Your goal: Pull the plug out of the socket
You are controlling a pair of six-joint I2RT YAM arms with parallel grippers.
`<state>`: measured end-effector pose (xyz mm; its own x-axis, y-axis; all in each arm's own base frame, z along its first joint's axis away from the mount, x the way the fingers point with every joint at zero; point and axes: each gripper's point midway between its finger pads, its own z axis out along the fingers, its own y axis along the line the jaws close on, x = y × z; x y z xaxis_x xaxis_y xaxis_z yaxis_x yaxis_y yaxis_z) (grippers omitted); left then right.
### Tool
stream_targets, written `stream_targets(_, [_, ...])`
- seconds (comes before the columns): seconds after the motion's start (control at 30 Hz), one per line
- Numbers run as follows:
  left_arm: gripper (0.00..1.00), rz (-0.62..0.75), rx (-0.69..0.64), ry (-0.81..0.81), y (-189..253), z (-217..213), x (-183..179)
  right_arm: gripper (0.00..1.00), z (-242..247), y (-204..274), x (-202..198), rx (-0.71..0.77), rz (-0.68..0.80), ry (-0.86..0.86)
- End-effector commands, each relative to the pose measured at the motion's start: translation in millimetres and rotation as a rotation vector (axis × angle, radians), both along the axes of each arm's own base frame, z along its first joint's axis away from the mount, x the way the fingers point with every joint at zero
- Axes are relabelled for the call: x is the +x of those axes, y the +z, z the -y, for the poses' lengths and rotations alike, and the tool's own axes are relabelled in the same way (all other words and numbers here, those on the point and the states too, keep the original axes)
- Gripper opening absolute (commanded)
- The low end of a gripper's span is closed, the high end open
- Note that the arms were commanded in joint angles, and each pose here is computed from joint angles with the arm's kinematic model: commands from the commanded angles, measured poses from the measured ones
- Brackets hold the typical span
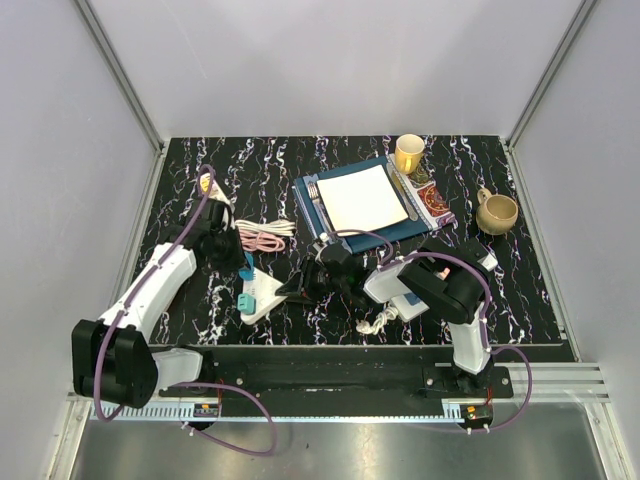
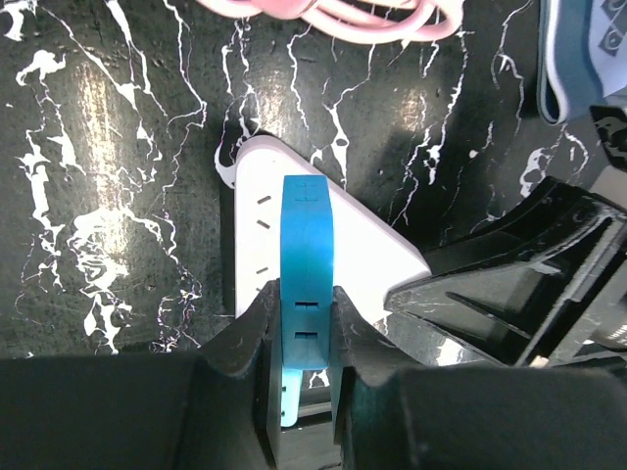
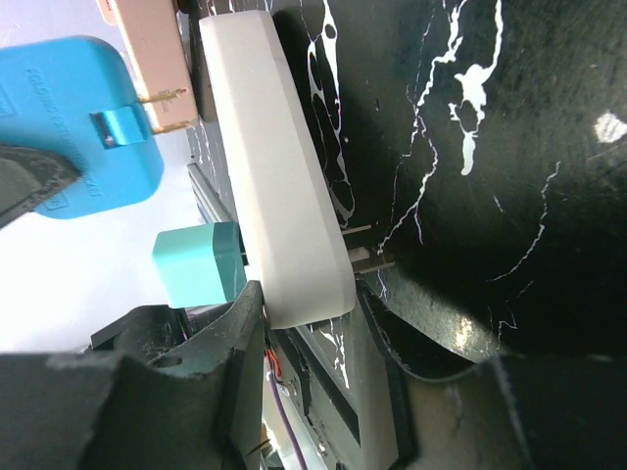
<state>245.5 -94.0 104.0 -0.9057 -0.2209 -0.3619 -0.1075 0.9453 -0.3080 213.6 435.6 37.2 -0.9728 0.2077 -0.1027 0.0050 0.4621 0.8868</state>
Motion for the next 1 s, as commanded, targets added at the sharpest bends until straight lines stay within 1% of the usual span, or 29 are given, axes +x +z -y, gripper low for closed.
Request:
stream_targets(0.0, [0.0,0.087,-0.051,0.01,32,6,16,0.0,31,-55,-3,-0.223,-0.042,-0.064])
stream_targets(0.03, [0.0,0.107,-0.022,0.028,35,0,17,0.0,25,-49,-1,-0.209,-0.018,-0.041])
stream_targets(0.07, [0.0,0.107,-0.009,0.035,34,-3,15,0.02,21,-44,-4,-0.194,-0.016,-0.013])
stream_targets(0.17, [0.0,0.144,0.009,0.043,44,-8,13,0.13,6,-19,-6,-0.119,0.019,0.055])
stream_targets(0.2, [0.0,0.157,0.009,0.041,48,-9,12,0.24,3,-11,-5,-0.105,0.028,0.068])
stream_targets(0.27, [0.0,0.188,-0.01,0.032,58,-6,11,0.33,-6,12,-4,-0.056,0.067,0.102])
stream_targets(0.3, [0.0,0.204,-0.016,0.027,64,-5,12,0.4,-8,19,-4,-0.043,0.074,0.113])
stream_targets(0.33, [0.0,0.223,-0.033,0.02,70,-3,10,0.44,-13,35,-1,-0.017,0.102,0.125])
stream_targets(0.4, [0.0,0.249,-0.049,0.014,80,-1,11,0.52,-14,45,-2,-0.011,0.104,0.146])
stream_targets(0.43, [0.0,0.265,-0.064,0.007,86,1,9,0.59,-14,60,1,0.004,0.128,0.146])
stream_targets(0.5, [0.0,0.281,-0.075,0.004,93,3,8,0.71,-8,64,4,-0.023,0.124,0.13])
stream_targets(0.53, [0.0,0.292,-0.084,0.0,99,4,8,0.78,-3,75,9,-0.021,0.139,0.112])
stream_targets(0.6, [0.0,0.302,-0.092,-0.008,103,5,7,0.8,9,76,12,-0.058,0.128,0.085])
stream_targets(0.67, [0.0,0.31,-0.138,-0.042,109,14,3,0.81,25,90,18,-0.057,0.159,0.049])
stream_targets(0.7, [0.0,0.311,-0.155,-0.064,110,18,2,0.82,34,91,17,-0.082,0.17,0.043])
stream_targets(0.73, [0.0,0.308,-0.209,-0.109,113,29,-1,0.81,45,107,20,-0.083,0.213,0.011])
stream_targets(0.77, [0.0,0.307,-0.239,-0.129,114,34,-3,0.81,59,107,20,-0.127,0.22,-0.007])
stream_targets(0.8, [0.0,0.3,-0.268,-0.148,113,40,-5,0.82,69,110,22,-0.163,0.267,-0.015])
stream_targets(0.83, [0.0,0.301,-0.318,-0.19,115,51,-7,0.82,82,132,29,-0.173,0.339,-0.078])
stream_targets(0.87, [0.0,0.285,-0.337,-0.204,110,57,-9,0.82,99,127,25,-0.242,0.331,-0.096])
stream_targets(0.9, [0.0,0.269,-0.36,-0.209,106,63,-11,0.81,110,133,26,-0.271,0.371,-0.116])
stream_targets(0.93, [0.0,0.274,-0.382,-0.244,106,74,-13,0.82,126,151,30,-0.282,0.428,-0.185])
stream_targets(0.97, [0.0,0.253,-0.391,-0.255,98,80,-16,0.82,135,157,29,-0.294,0.45,-0.208])
